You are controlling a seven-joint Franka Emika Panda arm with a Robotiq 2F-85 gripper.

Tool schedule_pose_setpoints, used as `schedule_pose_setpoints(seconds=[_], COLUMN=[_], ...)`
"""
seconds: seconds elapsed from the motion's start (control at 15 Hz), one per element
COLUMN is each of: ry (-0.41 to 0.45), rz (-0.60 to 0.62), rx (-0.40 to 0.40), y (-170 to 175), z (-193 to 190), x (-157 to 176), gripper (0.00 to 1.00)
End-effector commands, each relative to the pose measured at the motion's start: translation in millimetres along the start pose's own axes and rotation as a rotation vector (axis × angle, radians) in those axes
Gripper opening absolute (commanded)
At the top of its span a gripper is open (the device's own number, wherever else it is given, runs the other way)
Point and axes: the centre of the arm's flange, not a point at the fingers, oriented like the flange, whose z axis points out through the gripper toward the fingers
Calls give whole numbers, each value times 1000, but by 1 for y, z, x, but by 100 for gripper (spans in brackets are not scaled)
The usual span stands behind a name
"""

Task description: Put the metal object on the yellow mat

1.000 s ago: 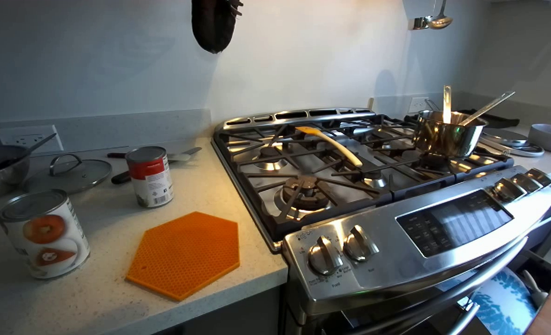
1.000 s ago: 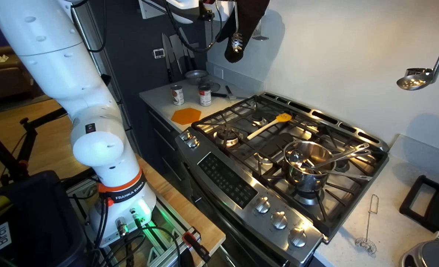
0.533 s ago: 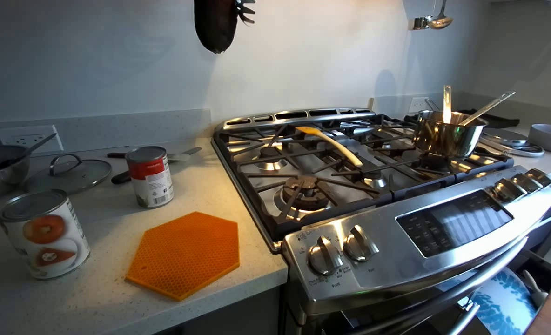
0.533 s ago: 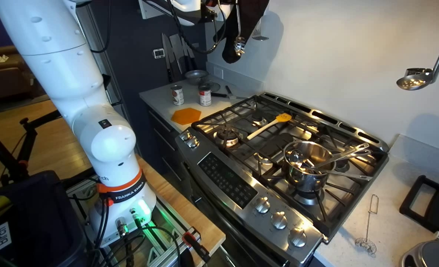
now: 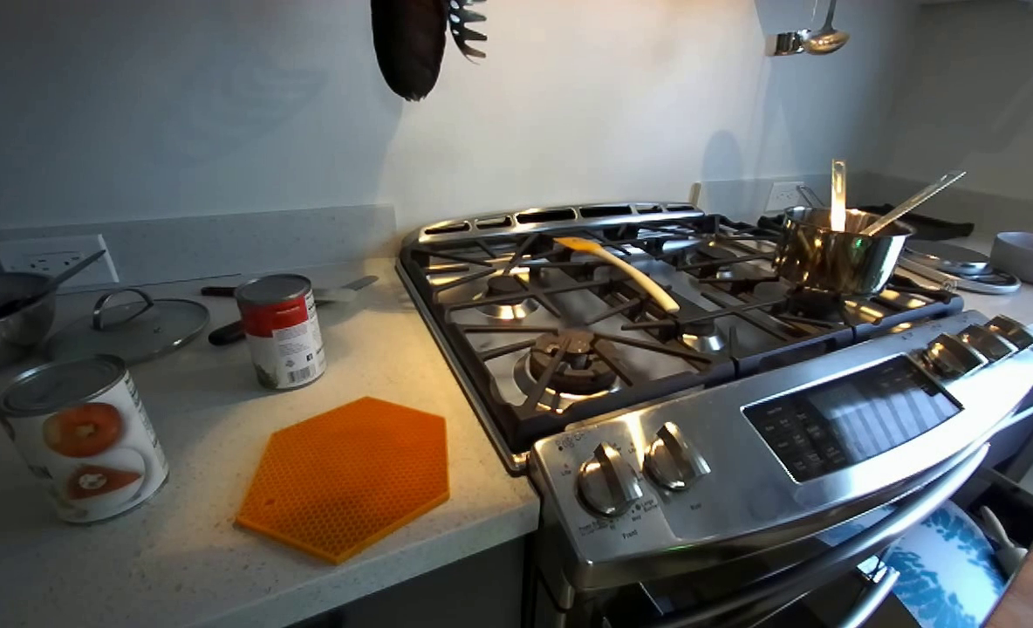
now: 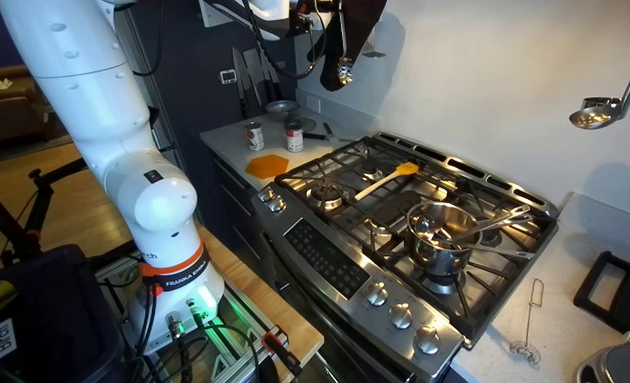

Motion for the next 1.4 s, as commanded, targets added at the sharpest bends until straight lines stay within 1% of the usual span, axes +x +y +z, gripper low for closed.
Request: schedule_pose_setpoints(seconds=[0.0, 0.33, 0.8, 1.07, 1.33], ry=[13, 23, 45, 60, 74], rz=[-37, -65, -141, -185, -198], rx=[-31, -59, -55, -74, -101], y=[3, 8, 6, 11, 18], z=[1, 4, 1, 4, 7], x=[2, 5, 9, 9, 12], gripper=[1, 1, 1, 1, 1])
